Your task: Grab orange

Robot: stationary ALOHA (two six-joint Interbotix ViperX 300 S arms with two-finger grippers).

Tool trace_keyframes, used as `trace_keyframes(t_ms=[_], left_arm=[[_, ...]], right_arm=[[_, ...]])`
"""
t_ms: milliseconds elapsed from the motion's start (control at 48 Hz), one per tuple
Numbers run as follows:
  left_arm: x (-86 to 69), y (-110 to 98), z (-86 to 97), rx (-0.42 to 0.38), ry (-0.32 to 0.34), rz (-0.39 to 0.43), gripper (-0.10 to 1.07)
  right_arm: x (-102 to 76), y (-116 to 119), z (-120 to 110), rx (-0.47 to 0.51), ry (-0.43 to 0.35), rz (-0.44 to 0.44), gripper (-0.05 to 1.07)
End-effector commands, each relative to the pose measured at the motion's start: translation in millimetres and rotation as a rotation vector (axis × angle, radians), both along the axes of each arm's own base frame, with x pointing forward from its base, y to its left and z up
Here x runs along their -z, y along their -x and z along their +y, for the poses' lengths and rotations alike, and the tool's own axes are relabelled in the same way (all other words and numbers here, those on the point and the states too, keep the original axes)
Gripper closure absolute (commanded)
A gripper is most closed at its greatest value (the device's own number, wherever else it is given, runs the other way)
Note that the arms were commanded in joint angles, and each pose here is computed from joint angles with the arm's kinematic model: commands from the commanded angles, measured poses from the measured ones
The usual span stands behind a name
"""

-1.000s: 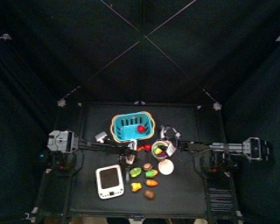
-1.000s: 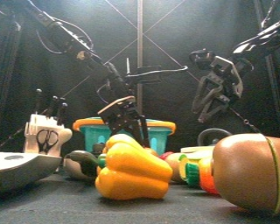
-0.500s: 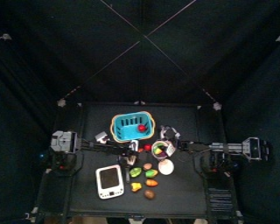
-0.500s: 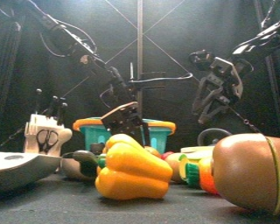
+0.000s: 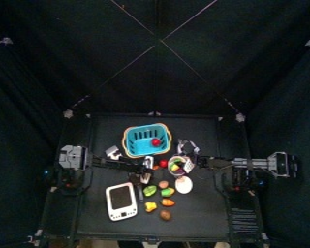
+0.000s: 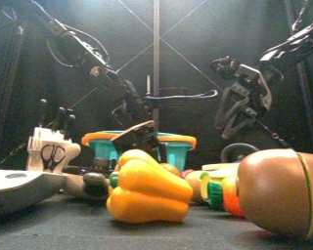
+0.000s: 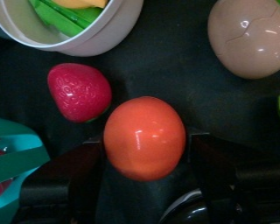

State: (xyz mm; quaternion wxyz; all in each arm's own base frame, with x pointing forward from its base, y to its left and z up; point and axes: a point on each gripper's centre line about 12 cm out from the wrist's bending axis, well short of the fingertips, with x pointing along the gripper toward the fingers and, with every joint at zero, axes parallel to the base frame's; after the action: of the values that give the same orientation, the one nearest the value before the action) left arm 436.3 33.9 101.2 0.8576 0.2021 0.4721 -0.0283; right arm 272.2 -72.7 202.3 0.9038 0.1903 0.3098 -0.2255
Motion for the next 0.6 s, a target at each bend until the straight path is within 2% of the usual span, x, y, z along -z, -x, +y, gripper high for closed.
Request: trace_keyframes(t_ms=[0,125,354,583], left_arm=[[-18.5,-7,-1.2,-0.002,0.003,-0.05,0.13],[-27.1,-7,-3.3,-0.003,0.006,-0.067,0.14],[-55.7,-5,-10.2,0.015,0.005,-0.131,0.14],[-51.4,-3,-11.2,0.016,0.008,-0.123,0.14]], right_arm=[[-5.7,-2,0,-0.002,0.0,-0.021,0.09],[-6.1,-2,0,-0.003,0.002,-0.022,0.09],[-6.2,-2,0,-0.003,0.002,-0.022,0.09],[-7.2,-2,0,-0.003,0.002,-0.025,0.09]])
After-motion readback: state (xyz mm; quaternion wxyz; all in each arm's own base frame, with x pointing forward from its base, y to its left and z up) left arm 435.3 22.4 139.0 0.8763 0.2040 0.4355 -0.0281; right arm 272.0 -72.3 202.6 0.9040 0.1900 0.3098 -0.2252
